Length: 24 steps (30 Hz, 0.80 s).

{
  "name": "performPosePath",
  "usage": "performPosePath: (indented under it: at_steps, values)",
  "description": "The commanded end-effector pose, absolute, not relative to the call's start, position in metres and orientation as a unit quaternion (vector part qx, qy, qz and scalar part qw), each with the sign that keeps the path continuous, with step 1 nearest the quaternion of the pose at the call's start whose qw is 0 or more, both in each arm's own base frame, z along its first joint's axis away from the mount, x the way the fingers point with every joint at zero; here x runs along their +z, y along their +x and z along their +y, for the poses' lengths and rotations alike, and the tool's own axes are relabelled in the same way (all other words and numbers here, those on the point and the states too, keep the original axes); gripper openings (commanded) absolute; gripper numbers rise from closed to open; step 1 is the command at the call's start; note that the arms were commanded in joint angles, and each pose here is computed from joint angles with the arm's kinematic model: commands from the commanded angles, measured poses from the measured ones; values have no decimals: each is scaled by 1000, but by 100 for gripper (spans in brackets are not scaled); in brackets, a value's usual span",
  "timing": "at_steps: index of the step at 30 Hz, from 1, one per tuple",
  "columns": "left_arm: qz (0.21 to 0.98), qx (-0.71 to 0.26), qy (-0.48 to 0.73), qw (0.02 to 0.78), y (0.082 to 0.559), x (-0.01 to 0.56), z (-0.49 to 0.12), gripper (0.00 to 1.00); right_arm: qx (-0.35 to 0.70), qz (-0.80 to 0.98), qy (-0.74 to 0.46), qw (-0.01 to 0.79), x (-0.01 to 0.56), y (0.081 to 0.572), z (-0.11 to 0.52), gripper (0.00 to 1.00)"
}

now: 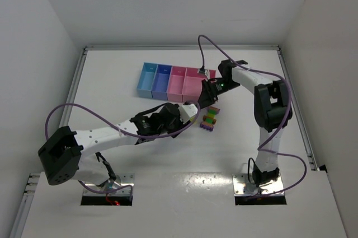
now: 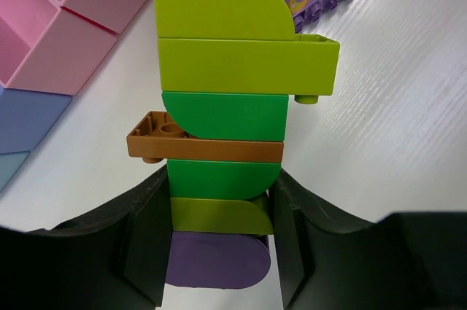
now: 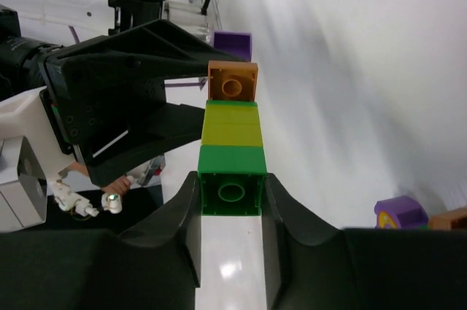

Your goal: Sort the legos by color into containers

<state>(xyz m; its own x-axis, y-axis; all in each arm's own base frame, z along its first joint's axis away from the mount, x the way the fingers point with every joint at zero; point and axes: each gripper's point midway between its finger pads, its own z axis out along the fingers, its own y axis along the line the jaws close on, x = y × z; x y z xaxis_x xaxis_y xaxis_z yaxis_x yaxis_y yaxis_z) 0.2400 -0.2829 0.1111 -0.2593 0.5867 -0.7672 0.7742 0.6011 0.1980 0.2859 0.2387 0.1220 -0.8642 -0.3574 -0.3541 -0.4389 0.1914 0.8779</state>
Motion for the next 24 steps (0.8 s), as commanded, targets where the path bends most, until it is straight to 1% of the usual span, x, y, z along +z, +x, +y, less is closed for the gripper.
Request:
performPosePath:
  at_steps: [1,2,4,8,16,18,20,21,22,23,24]
  values:
    - [764,-129,417,474,251,142,-303,0,600,744,-290,43,134,280,244,21]
    - [764,-129,417,474,251,142,-303,0,597,740,-307,47,129,277,242,17]
    - [768,-129,415,470,250,138,-302,0,600,740,-301,32,135,271,236,9]
    - [776,-119,411,463,246,129,-291,0,594,746,-297,47,138,278,215,2]
    - [795,-99,402,443,236,117,-269,0,562,759,-308,116,155,317,188,1]
    - [804,-92,376,451,243,123,-257,0,545,764,-314,144,157,342,186,1]
    - [822,-79,351,442,251,120,-240,0,517,778,-314,168,155,365,186,0]
    - [828,-77,341,438,253,119,-235,0,505,797,-283,175,167,375,186,0]
    - [830,-74,336,439,255,120,-231,0,464,804,-293,228,158,404,184,0]
    - [836,-67,329,435,258,118,-224,0,440,812,-289,250,159,416,187,0]
    - [834,-69,327,438,258,121,-223,0,424,829,-254,261,159,428,190,0]
